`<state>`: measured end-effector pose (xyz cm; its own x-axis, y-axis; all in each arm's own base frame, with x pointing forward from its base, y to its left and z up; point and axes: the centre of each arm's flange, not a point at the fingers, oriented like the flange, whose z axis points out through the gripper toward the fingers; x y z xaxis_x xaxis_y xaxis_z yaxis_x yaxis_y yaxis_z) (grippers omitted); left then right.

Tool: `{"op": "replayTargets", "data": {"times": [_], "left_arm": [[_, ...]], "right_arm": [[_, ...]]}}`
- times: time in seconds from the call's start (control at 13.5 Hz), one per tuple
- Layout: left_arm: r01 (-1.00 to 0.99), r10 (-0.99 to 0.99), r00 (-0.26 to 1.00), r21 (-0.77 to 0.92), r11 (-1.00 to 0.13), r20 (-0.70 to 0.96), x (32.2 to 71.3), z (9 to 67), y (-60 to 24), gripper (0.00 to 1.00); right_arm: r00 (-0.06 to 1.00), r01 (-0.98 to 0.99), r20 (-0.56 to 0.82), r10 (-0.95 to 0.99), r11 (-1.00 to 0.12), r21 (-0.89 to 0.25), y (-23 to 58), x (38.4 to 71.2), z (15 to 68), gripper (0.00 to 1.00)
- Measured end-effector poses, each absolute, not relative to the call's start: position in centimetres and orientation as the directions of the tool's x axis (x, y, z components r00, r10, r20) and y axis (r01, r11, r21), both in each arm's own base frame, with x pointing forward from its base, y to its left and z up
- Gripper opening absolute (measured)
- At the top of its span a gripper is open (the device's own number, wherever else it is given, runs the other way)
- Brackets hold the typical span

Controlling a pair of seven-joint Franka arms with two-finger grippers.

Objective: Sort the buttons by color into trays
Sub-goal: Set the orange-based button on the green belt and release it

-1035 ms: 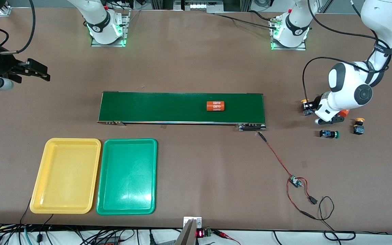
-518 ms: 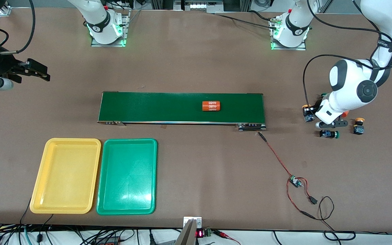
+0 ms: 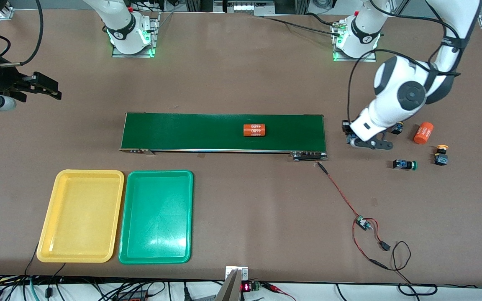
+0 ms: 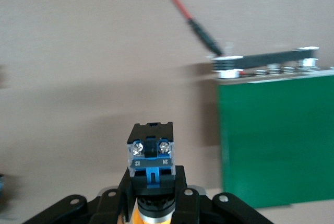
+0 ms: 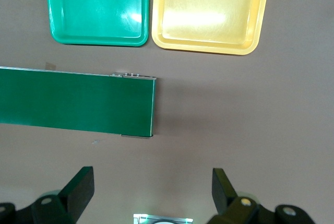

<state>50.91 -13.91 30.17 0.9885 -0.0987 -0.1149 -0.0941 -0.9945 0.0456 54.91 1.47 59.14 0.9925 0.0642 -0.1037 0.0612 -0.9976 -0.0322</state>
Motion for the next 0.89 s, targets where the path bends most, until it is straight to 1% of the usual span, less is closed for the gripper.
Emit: {"op": "replayTargets", "data": {"times": [0.3, 0.44, 0.89], "left_arm": [[-0.094, -0.100, 0.991, 0.064, -0.993, -0.093, 49.2, 31.8, -22.3, 0.32], [-0.090, -0.097, 0.990, 0.080, -0.993, -0.098, 48.8, 31.8, -25.0, 0.32], [-0.086, -0.101, 0.981, 0.099, -0.991, -0.166, 50.4, 27.4, -24.9, 0.32]], "right_arm": [[0.992, 0.054, -0.108, 0.057, -0.998, -0.032, 1.1, 55.0, 59.0, 1.00], [0.992, 0.049, -0.117, 0.052, -0.998, -0.032, 0.8, 55.2, 58.5, 1.00], [0.989, 0.008, -0.148, 0.013, -1.000, -0.029, -1.4, 55.5, 56.9, 1.00]]}}
